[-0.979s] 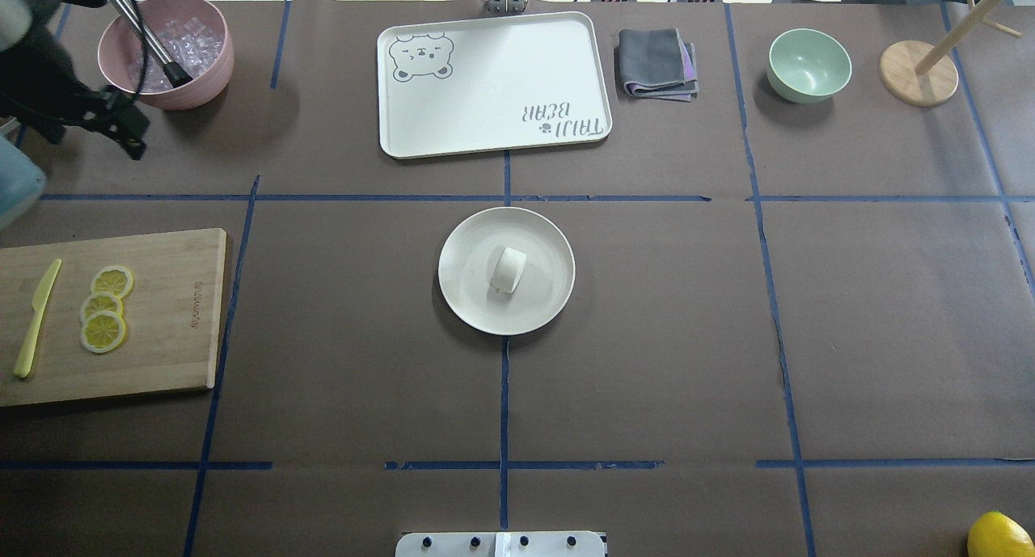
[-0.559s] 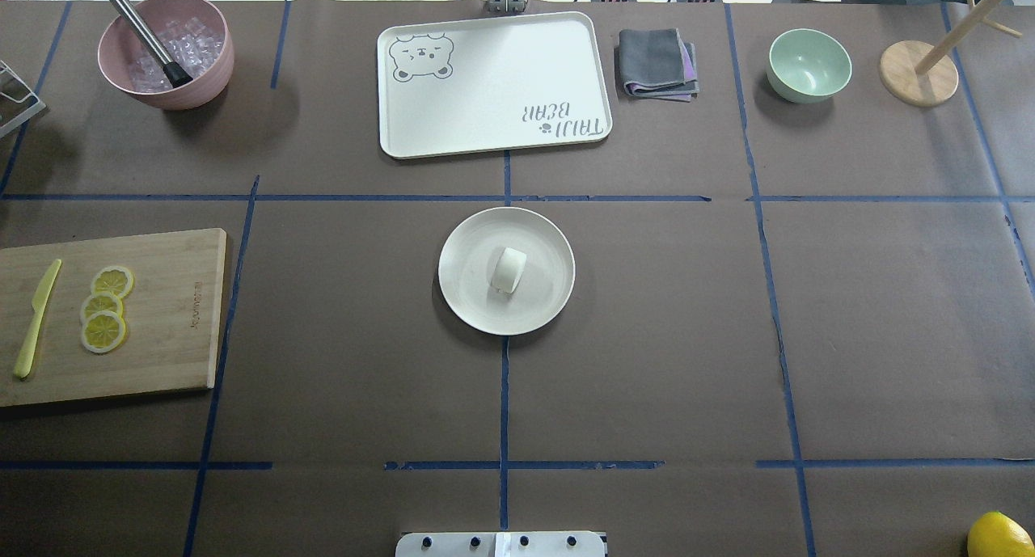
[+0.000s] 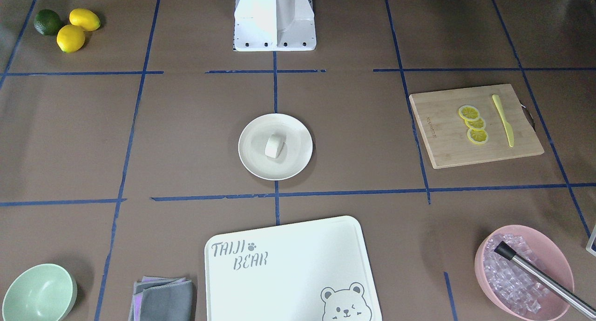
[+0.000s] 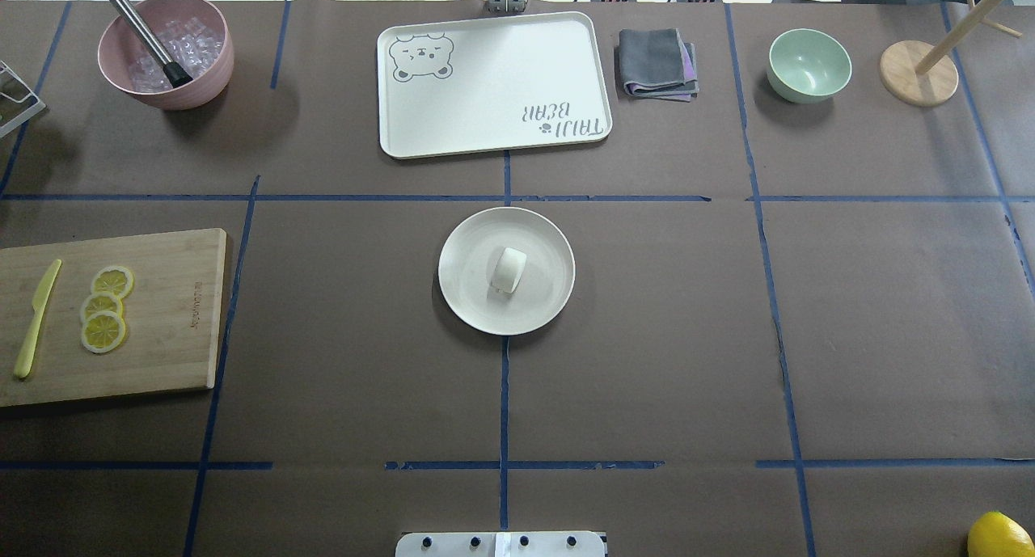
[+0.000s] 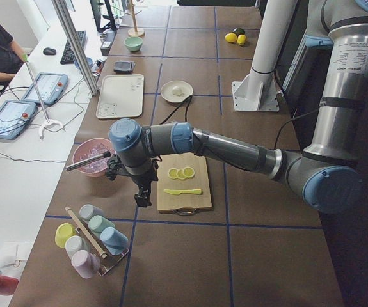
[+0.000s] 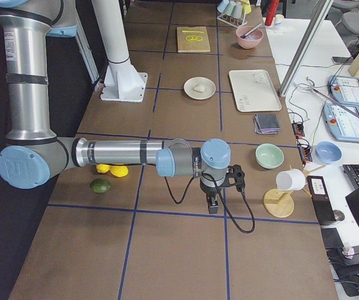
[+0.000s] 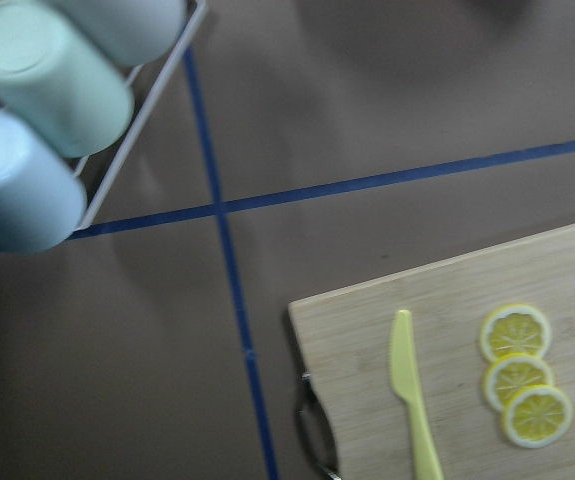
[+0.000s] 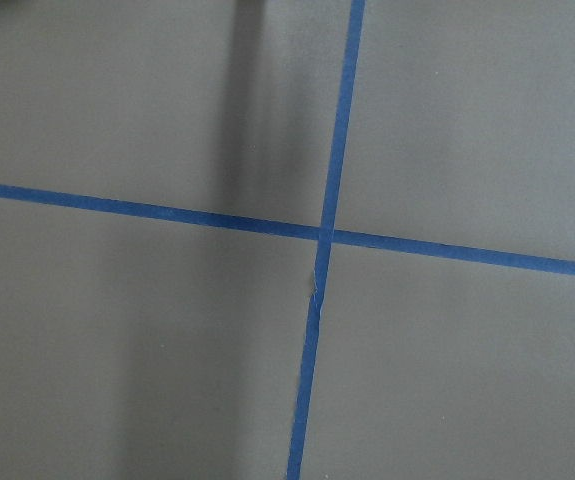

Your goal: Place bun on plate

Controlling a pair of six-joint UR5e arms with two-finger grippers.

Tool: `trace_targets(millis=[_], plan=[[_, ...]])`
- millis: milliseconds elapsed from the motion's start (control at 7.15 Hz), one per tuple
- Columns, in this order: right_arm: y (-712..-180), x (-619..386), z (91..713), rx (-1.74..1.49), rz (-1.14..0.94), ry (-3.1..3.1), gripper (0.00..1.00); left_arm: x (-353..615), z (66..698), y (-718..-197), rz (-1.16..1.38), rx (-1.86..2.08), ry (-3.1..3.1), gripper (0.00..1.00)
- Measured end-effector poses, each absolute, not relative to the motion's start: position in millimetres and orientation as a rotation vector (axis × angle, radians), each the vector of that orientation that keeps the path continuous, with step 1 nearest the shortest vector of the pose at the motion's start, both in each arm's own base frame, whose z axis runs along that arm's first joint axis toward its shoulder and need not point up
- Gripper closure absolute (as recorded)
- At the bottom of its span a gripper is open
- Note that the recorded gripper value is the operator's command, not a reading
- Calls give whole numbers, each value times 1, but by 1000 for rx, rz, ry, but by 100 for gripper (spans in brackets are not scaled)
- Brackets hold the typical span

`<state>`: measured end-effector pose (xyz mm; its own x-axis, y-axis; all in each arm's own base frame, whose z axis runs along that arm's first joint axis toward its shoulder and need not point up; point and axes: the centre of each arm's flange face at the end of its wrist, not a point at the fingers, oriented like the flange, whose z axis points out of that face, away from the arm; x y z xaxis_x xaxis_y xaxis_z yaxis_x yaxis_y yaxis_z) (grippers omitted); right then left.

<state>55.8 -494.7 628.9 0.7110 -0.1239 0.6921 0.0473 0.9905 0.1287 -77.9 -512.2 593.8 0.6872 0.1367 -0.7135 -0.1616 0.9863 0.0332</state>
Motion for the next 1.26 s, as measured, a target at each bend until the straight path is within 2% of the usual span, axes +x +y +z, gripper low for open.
trace_targets(millis=[280, 1259], plan=[[-495, 56, 629, 104, -95, -775, 0, -82, 642, -493, 151, -19, 798, 0], [-495, 56, 627, 106, -96, -776, 0, -81, 649, -487, 77, -18, 793, 0]])
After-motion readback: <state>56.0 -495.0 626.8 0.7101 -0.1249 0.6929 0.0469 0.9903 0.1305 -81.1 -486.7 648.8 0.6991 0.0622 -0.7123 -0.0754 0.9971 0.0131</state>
